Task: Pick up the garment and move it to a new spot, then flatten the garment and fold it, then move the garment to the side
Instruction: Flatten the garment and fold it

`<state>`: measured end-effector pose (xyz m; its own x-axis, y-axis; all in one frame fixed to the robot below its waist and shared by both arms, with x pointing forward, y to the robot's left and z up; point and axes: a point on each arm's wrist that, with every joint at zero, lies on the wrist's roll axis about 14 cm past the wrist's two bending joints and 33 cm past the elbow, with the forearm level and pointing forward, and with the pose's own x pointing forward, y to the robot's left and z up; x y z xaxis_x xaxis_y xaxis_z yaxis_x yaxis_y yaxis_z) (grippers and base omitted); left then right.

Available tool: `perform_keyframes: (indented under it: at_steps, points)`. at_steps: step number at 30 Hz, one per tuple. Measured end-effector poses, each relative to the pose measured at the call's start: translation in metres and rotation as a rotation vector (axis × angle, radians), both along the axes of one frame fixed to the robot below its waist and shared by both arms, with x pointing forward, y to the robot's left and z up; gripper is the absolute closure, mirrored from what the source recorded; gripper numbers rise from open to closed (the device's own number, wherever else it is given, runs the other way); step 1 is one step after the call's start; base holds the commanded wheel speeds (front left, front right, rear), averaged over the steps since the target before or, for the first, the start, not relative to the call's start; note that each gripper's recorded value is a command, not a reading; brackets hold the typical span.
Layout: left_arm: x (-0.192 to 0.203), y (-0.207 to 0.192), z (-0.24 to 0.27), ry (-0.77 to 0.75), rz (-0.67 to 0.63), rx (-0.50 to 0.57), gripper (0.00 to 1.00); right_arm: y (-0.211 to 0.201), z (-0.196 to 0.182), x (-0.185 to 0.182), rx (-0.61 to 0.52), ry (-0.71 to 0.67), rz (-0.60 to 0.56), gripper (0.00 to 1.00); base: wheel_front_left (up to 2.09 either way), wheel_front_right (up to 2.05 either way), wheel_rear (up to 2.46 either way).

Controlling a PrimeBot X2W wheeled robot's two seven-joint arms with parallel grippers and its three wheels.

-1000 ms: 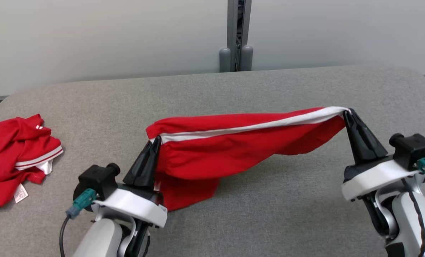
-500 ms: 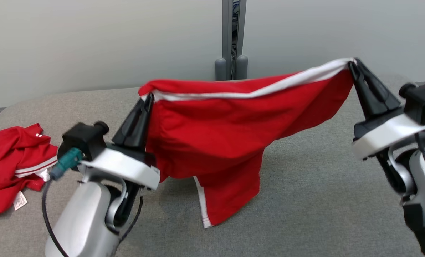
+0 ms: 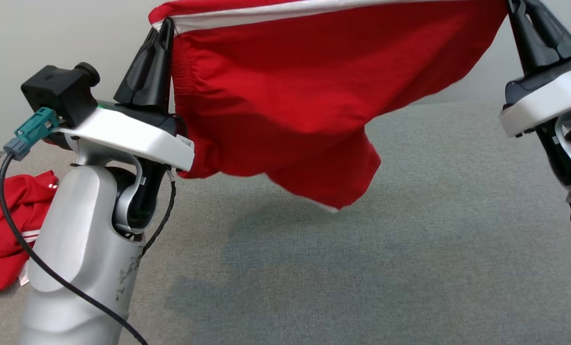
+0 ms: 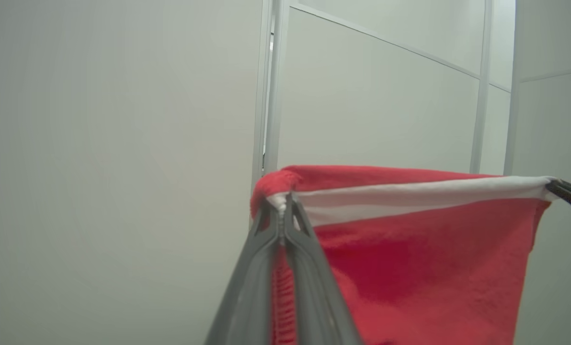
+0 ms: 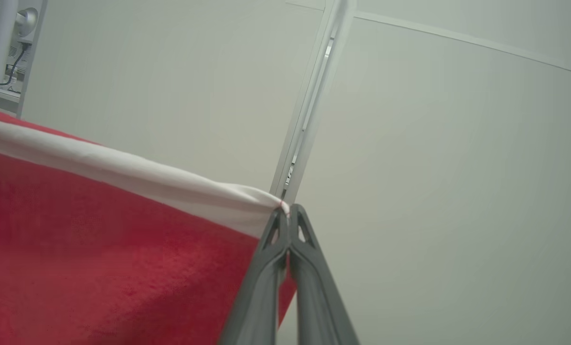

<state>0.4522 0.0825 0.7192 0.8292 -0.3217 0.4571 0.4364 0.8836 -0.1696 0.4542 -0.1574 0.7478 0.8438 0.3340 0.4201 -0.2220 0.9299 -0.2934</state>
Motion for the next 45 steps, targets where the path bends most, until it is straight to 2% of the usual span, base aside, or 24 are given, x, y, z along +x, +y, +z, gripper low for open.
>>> perform_keyframes:
  at_steps: [10, 20, 22, 25, 32, 37, 42, 45]
  points:
    - [-0.001, -0.005, 0.001, 0.014, -0.022, -0.022, 1.00, 0.000, 0.008, 0.001, -0.004, -0.014, -0.002, 1.00, 0.00, 0.00, 0.00]
    - [0.025, -0.014, -0.026, 0.114, -0.050, 0.011, 1.00, 0.000, -0.024, 0.027, -0.016, 0.080, 0.002, 1.00, 0.00, 0.00, 0.00]
    - [0.039, -0.019, -0.029, 0.128, -0.063, 0.038, 1.00, 0.004, -0.027, 0.040, -0.037, 0.092, 0.010, 1.00, 0.00, 0.00, 0.00]
    - [0.071, -0.022, -0.034, 0.177, -0.075, 0.004, 1.00, 0.010, -0.027, 0.068, -0.053, 0.099, 0.021, 1.00, 0.00, 0.00, 0.00]
    - [0.156, -0.030, -0.041, 0.170, -0.043, 0.078, 1.00, 0.018, -0.033, 0.144, -0.067, 0.102, 0.026, 1.00, 0.00, 0.00, 0.00]
    - [0.212, -0.034, -0.052, 0.132, -0.011, 0.052, 1.00, 0.016, -0.046, 0.202, -0.084, 0.077, -0.003, 1.00, 0.00, 0.00, 0.00]
    - [0.240, -0.034, -0.065, 0.097, 0.023, 0.051, 1.00, 0.017, -0.060, 0.233, -0.122, 0.058, -0.026, 1.00, 0.00, 0.00, 0.00]
    - [0.251, -0.037, -0.094, 0.132, 0.022, 0.072, 1.00, 0.021, -0.094, 0.244, -0.166, 0.110, -0.028, 1.00, 0.00, 0.00, 0.00]
